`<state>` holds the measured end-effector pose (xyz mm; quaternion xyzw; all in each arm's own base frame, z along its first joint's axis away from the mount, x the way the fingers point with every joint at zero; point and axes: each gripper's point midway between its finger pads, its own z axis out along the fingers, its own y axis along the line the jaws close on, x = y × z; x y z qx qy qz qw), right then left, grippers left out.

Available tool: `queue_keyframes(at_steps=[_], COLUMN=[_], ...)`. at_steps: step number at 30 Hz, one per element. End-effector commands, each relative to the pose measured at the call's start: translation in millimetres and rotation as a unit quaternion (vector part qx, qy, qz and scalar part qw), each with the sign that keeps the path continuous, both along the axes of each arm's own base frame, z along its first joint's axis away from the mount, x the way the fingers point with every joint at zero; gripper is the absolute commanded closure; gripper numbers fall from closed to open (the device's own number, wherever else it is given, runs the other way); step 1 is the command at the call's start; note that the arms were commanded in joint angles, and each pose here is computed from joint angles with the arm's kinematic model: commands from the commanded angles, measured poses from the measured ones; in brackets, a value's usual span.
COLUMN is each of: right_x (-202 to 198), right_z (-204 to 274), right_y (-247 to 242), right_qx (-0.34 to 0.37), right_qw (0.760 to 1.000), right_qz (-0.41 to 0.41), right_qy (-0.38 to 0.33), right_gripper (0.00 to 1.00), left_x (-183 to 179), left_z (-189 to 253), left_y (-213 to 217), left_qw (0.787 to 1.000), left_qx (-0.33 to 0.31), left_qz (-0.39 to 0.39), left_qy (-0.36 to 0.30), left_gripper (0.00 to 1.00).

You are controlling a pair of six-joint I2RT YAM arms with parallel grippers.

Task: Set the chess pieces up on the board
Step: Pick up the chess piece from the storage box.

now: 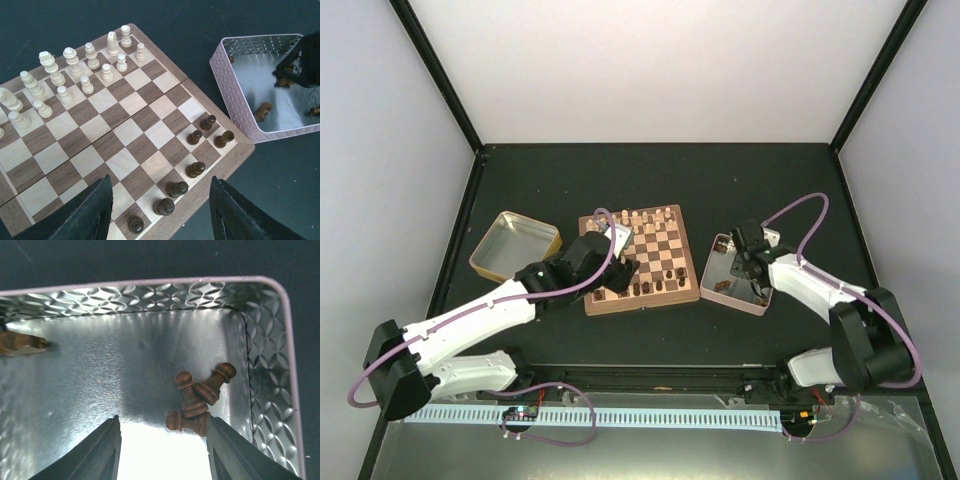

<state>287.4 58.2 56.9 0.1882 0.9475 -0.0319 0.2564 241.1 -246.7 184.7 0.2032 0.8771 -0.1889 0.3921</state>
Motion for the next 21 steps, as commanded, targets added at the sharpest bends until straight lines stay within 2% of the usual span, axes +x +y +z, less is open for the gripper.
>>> queue_keyframes(at_steps=[1,4,8,15,21], right_x=[9,7,3,4,9], right_z=[-5,-15,-29,-39,-40], right_y=[-9,-14,-16,-8,-4], right_qx=[-0.027,-0.042,-0.040,-0.001,0.013], right_qw=[0.999,0.998,0.997,0.998,0.999], right_qz=[-0.028,-0.039,-0.046,-0.037,-0.021], right_qy=[0.006,0.021,0.041,0.042,0.037], right_gripper=[0.52,0.47,0.46,0.58,0.58], left_x=[-1,-2,-2,-3,-3], left_z=[16,15,14,13,14], left_y=[-1,-2,-3,-5,-5], left_qw=[1.000,1.000,1.000,1.000,1.000], left_qx=[-0.019,-0.020,-0.021,-0.022,-0.023], left_qz=[-0.001,-0.005,-0.008,-0.012,-0.012], left_qy=[-0.008,-0.006,-0.004,-0.002,-0.001], left_gripper=[0.45,0.45,0.45,0.45,0.45])
